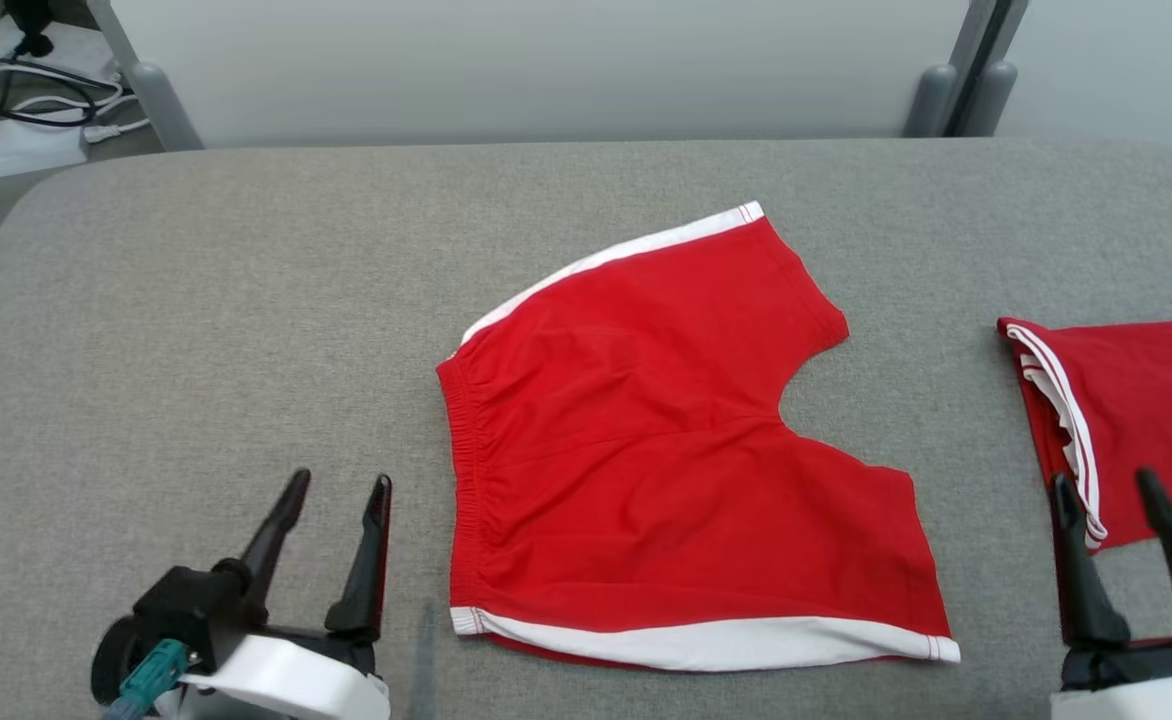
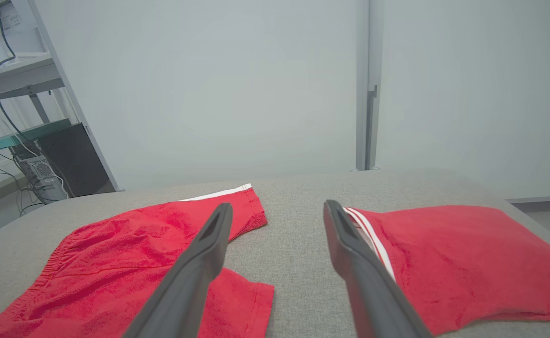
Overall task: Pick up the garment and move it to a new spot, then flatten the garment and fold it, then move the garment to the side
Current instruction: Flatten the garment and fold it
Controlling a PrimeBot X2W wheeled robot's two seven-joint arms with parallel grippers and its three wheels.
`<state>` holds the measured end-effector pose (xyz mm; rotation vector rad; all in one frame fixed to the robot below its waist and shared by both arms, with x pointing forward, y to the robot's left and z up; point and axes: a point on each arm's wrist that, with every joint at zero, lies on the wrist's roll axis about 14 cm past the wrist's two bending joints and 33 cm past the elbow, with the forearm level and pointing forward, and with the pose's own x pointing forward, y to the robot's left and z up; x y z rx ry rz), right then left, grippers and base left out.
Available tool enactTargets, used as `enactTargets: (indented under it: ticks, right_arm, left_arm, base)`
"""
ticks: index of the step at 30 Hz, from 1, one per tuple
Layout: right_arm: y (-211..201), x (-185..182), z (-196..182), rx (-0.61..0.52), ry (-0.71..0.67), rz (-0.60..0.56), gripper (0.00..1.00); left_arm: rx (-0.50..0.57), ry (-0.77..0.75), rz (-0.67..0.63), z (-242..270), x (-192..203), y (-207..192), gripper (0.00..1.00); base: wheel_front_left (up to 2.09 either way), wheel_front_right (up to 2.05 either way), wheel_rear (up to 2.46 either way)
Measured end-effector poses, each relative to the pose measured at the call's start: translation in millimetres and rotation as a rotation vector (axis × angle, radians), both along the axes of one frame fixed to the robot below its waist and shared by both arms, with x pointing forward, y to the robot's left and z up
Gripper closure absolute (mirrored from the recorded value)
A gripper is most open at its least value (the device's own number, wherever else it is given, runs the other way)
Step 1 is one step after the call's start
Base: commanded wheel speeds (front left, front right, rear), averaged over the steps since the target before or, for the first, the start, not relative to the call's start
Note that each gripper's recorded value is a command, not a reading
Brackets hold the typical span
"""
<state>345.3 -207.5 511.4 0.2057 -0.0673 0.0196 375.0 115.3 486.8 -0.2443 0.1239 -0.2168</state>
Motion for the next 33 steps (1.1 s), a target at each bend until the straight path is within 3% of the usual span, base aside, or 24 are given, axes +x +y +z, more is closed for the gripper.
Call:
enactTargets:
  ticks: [5, 8, 19, 33]
  right_arm:
    - [-5.5, 9.8, 24.1, -0.138, -0.083, 0.003, 0.0]
    - [-0.1, 7.8, 21.3, -0.174, -0.08, 0.022, 0.0]
    - [13.0, -41.3, -34.4, -0.105, 0.093, 0.018, 0.0]
    - [22.3, -39.2, -42.3, -0.079, 0.112, 0.038, 0.0]
  left_arm:
    - [0.059, -0.139, 0.055, 39.2, -1.0, 16.5, 0.0]
    - [0.072, -0.14, 0.087, 40.1, -12.5, 25.5, 0.0]
    - [0.053, -0.105, 0.214, 28.0, -44.6, 54.2, 0.0]
    - [0.074, -0.047, 0.185, 6.7, -50.3, 53.2, 0.0]
  base:
    - [0.0, 0.0, 0.0]
    - [0.0, 0.0, 0.0]
    - [0.0, 0.0, 0.0]
    - [0.0, 0.0, 0.0]
